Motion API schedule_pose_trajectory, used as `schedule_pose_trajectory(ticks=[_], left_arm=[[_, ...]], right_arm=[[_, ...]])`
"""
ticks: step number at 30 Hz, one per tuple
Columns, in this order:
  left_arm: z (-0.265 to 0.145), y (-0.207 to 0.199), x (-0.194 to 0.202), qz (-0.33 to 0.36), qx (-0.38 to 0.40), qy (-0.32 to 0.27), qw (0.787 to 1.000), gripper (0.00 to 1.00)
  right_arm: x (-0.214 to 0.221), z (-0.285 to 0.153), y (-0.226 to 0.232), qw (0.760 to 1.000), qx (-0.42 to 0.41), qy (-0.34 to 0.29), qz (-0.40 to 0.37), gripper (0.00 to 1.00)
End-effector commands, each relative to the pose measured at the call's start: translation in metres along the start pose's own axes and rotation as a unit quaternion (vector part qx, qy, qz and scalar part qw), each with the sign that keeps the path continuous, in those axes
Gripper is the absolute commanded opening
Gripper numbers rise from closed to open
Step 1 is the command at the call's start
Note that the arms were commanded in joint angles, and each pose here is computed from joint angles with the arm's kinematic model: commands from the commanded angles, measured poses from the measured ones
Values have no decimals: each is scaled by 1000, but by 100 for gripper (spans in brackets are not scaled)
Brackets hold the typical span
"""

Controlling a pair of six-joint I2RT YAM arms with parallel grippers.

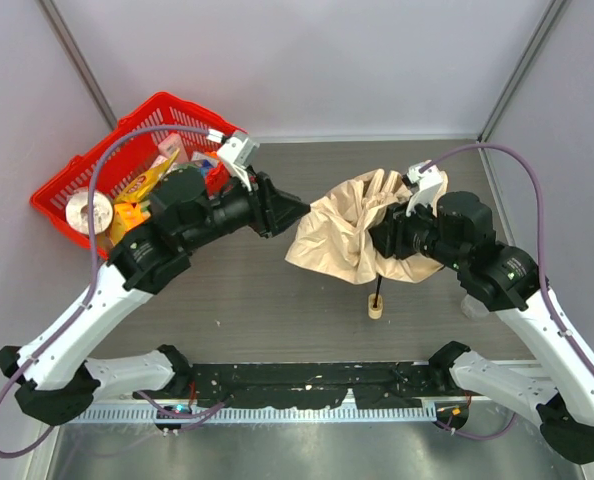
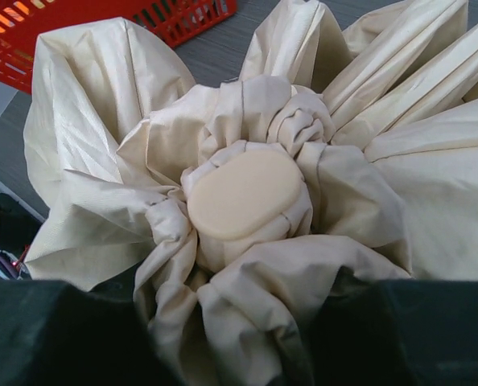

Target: Put away the umbrella

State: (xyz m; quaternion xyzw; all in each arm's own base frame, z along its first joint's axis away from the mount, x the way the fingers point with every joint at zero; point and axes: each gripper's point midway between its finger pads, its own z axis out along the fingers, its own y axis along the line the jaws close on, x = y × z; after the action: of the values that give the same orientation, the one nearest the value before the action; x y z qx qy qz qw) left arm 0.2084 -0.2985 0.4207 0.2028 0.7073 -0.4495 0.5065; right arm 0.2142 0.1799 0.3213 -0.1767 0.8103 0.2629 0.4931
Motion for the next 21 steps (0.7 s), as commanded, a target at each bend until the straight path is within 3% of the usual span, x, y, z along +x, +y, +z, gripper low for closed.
schedule_pose_trajectory(ticks=[1,4,8,17,21], left_arm=[[-7,-17,-7,4,29,11,1000,34],[6,-36,15,-26,77,67,994,40],[23,-43,48,-39,55,114,991,39],[44,-25,83,-92,-31,117,988,48],[59,-20,89,-96,-41,111,988,45]], right_arm=[[-42,-12,-3,998,28,-61,4,1],[-46,-14,-2,997,27,-65,9,1],[-48,-16,-1,997,26,-69,10,1],[-50,-16,-7,996,43,-76,15,1],[-53,-17,-4,996,36,-81,16,0]])
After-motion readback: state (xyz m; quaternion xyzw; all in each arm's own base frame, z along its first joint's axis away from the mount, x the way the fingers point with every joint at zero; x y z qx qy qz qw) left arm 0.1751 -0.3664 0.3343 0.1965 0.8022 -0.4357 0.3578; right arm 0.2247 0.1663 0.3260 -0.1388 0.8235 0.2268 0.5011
